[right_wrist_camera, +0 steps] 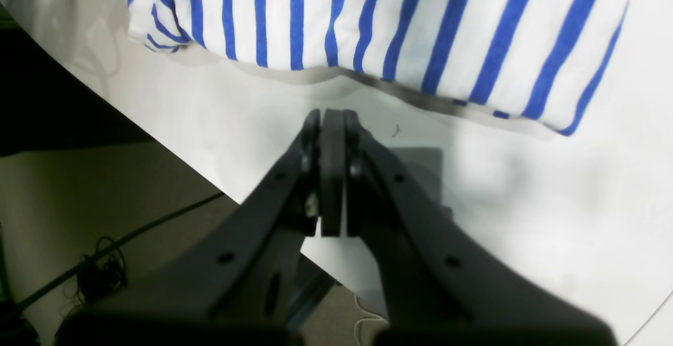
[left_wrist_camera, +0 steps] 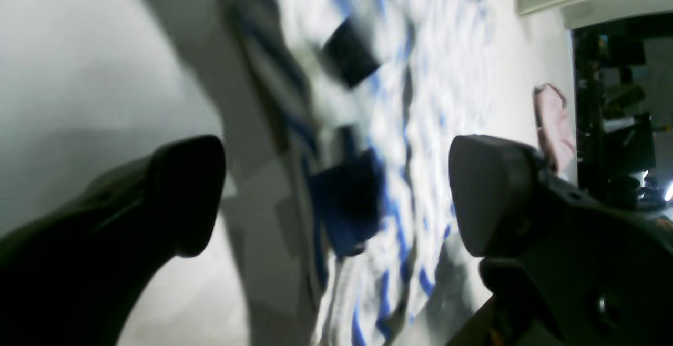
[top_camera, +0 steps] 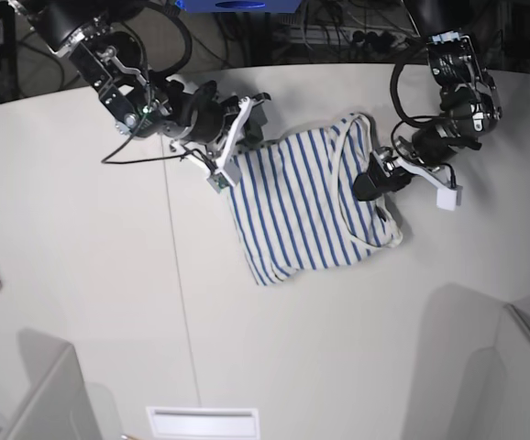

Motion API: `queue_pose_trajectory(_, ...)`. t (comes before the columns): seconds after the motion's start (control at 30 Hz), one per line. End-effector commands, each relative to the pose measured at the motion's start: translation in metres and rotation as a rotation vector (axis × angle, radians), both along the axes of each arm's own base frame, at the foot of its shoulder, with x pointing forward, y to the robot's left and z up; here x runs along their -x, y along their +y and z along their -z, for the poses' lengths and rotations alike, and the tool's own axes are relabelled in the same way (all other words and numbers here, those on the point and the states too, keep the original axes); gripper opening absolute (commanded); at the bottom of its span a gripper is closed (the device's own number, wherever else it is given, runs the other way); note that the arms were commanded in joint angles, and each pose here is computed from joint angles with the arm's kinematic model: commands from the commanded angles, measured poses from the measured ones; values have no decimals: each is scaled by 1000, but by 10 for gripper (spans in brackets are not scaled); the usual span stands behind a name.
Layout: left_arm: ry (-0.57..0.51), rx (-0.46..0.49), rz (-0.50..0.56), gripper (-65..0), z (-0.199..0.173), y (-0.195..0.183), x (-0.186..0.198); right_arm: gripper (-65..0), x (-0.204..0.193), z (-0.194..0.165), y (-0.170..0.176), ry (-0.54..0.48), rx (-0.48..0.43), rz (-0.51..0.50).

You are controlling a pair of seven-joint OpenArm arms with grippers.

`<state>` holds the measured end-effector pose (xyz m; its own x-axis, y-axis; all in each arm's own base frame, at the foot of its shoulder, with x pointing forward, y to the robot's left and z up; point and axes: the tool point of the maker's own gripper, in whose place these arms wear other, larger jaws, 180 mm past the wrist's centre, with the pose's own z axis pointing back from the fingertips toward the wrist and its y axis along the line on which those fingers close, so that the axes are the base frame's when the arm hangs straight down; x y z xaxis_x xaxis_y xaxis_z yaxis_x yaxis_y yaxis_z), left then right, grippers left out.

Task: Fold the T-shirt properly
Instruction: 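Grasp the bundle edges with both grippers and square it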

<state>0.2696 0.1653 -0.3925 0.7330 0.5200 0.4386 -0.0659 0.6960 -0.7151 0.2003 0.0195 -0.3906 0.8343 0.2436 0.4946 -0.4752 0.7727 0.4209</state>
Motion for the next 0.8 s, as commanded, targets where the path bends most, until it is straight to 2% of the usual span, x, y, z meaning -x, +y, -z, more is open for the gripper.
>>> queue_pose_trajectory(0.0, -51, 19, -25, 0, -14, 3, -14, -650, -10, -12, 1, -40, -29, 11)
queue_pose_trajectory(0.07, -6, 38, -55, 0, -6, 3, -14, -650, -13, -14, -5, -39, -36, 47)
queue_pose_trajectory(0.13, 6, 4, -61, 0, -1, -3, -20, -650, -20, -18, -15, -52, -44, 93)
queue_pose_trajectory(0.23, 10, -57, -1, 0, 8, -23, -23, -650, -31, -30, -26, -88, -55, 139)
queue_pose_trajectory(0.37, 21, -84, 32, 0, 13, -30, -22, -650, -38, -32, -45, -100, -44, 201)
queue_pose_trajectory(0.4, 24, -91, 34, -23, 14, -30, -21, -650, -39, -32, -51, -99, -42, 224)
queue_pose_trajectory(0.47, 29, -104, 37, -140, 15, -28, -21, -650, -41, -30, -64, -95, -36, 275)
queue_pose_trajectory(0.6, 36, -160, 52, -425, 18, -24, -23, -650, -46, -35, -86, -114, -31, 351)
queue_pose_trajectory(0.7, 89, -226, 110, -611, 23, -22, -24, -650, -49, -36, -106, -144, -32, 429)
queue_pose_trajectory(0.73, 109, -253, 136, -650, 23, -21, -25, -650, -50, -37, -112, -150, -45, 462)
queue_pose_trajectory(0.77, 133, -285, 156, -650, 25, -18, -25, -650, -50, -38, -117, -149, -60, 493)
